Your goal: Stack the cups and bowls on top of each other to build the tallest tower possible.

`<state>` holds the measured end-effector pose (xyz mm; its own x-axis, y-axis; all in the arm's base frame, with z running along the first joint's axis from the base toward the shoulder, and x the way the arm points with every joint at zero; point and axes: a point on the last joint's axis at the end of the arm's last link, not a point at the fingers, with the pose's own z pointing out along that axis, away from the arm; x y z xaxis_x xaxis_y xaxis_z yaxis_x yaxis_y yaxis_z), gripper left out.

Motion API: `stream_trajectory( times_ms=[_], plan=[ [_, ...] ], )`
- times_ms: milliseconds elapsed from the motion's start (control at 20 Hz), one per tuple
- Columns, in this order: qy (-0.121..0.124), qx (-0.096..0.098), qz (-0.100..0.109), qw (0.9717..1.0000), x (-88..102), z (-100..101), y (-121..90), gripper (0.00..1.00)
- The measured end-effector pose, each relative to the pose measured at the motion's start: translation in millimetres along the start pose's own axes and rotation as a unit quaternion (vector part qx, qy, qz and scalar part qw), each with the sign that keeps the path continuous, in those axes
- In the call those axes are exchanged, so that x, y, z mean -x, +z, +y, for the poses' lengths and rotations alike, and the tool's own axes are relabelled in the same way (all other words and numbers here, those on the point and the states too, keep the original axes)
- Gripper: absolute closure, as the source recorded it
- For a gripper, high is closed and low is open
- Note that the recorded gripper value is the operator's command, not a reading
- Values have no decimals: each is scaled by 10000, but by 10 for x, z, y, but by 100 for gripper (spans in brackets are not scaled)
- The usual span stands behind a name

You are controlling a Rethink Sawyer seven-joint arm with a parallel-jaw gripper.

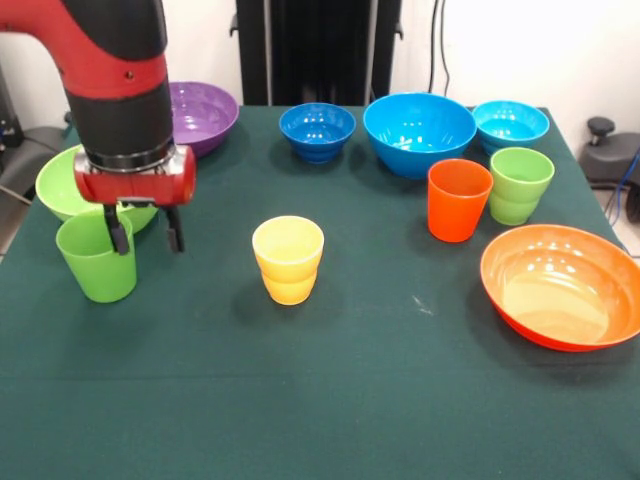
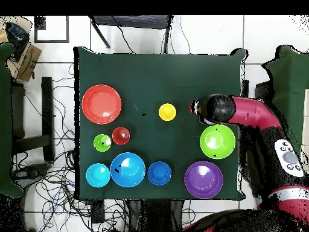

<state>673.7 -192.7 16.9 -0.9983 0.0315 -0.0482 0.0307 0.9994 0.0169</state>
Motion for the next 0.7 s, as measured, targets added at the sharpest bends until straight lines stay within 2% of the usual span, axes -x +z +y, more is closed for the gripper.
stream_trajectory(
  times_ms=[450, 500, 700],
  plan=[
    [-68, 174, 28, 9998, -12, 95, 252, 0],
    [-72, 192, 31, 9998, -15, 102, 275, 100],
    [-117, 163, 16, 9998, -17, 93, 277, 100]
  ],
)
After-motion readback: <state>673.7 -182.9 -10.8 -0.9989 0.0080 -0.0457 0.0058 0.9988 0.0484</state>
